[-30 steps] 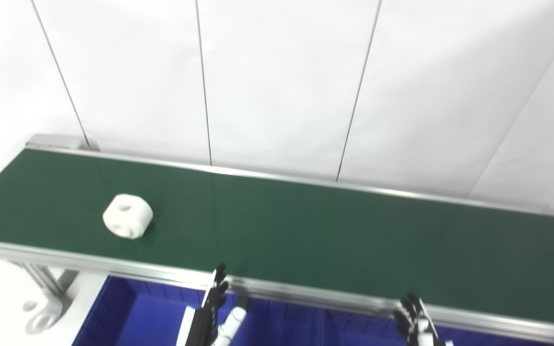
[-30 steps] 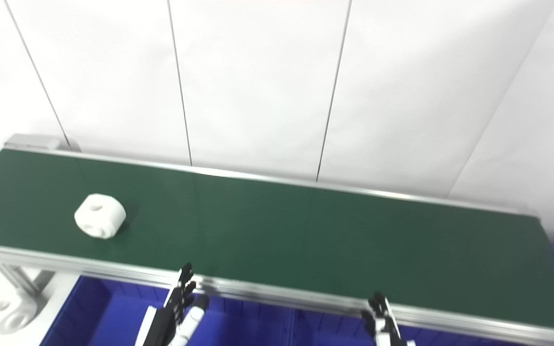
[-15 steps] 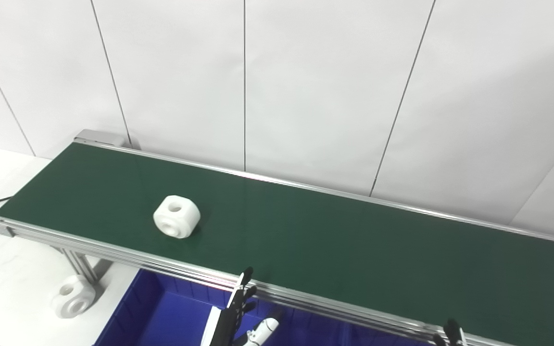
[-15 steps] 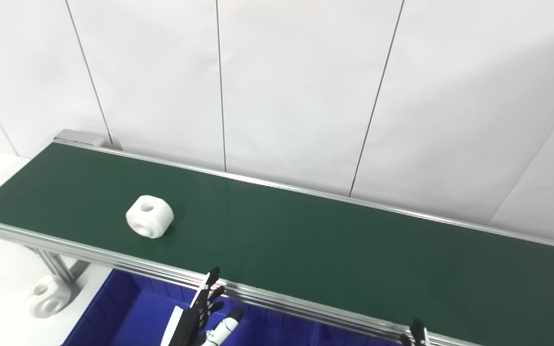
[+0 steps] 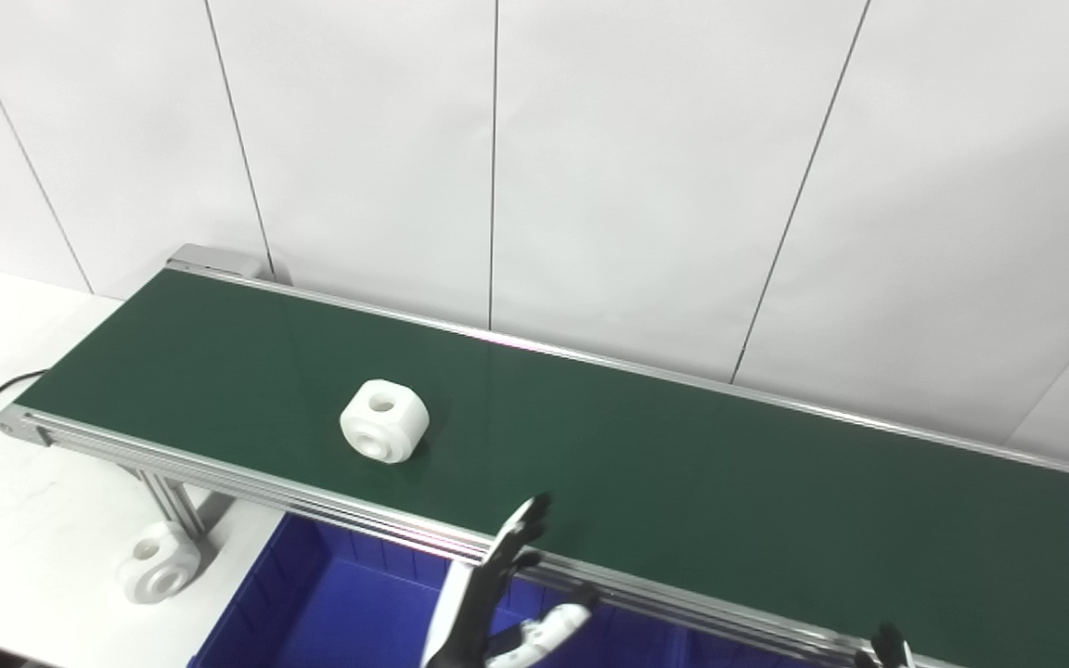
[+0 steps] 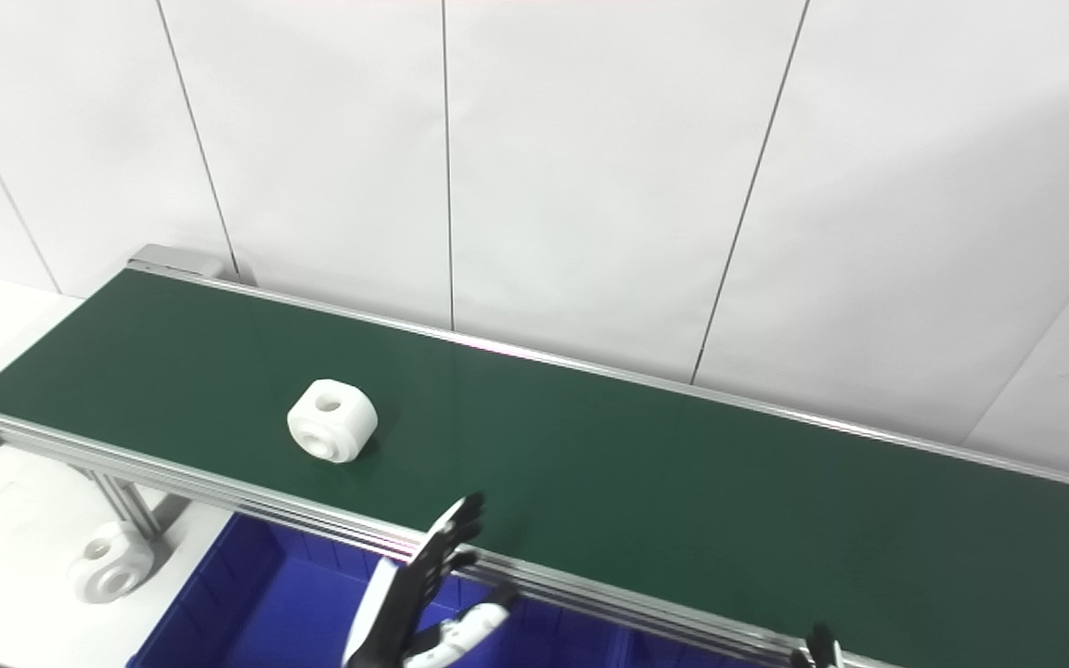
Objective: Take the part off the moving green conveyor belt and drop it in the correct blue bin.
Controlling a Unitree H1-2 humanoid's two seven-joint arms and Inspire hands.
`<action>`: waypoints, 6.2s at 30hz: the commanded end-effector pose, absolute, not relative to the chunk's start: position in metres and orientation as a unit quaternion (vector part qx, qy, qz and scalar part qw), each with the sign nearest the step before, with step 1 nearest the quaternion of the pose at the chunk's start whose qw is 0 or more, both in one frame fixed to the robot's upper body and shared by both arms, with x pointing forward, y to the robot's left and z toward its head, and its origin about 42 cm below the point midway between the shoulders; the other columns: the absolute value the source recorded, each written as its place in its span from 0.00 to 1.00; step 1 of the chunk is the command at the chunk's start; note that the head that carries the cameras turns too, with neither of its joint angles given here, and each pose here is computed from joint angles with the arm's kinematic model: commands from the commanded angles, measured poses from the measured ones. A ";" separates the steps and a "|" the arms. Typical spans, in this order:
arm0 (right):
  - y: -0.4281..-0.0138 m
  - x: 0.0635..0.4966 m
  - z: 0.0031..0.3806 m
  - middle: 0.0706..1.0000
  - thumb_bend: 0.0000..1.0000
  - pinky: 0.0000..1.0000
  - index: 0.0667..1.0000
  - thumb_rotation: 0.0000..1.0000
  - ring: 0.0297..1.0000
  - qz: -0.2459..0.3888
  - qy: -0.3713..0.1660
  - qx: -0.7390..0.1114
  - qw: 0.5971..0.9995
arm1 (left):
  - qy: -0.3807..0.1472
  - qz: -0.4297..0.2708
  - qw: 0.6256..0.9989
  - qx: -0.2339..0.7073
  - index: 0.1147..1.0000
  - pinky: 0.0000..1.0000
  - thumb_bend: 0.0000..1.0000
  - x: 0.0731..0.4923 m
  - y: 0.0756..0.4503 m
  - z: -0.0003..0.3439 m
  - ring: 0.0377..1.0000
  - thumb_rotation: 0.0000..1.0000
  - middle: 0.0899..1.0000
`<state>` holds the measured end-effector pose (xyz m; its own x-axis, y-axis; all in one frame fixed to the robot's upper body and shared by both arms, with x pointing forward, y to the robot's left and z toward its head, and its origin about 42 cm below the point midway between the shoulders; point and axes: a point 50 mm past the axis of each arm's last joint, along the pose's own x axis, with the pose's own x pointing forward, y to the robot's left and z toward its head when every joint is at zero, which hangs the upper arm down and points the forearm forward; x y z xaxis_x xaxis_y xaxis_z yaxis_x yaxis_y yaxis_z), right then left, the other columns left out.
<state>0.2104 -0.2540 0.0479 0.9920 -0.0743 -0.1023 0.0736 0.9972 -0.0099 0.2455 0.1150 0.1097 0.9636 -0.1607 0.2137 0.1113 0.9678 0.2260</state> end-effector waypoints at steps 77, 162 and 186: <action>-0.219 0.222 0.095 0.91 0.87 0.81 0.94 0.95 0.84 0.008 -0.008 -0.006 1.000 | -0.169 -0.260 0.705 0.638 0.88 0.84 0.95 0.462 0.183 0.196 0.89 0.48 0.90; -0.117 0.236 0.143 0.89 0.75 0.79 0.93 0.99 0.85 -0.001 -0.038 -0.001 0.999 | -0.192 -0.255 0.800 0.508 0.42 0.46 0.52 0.452 0.013 0.148 0.43 0.00 0.45; -0.167 0.232 0.133 0.91 0.79 0.78 0.95 0.98 0.82 0.014 -0.037 -0.013 0.999 | -0.228 -0.204 0.722 0.621 0.43 0.39 0.53 0.470 0.149 0.171 0.38 0.00 0.42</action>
<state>0.2301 -0.1650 0.1198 0.9996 0.0241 0.0132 -0.0237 0.9992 -0.0319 0.4660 0.1462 0.1474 0.8306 -0.5568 0.0143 0.0676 0.1263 0.9897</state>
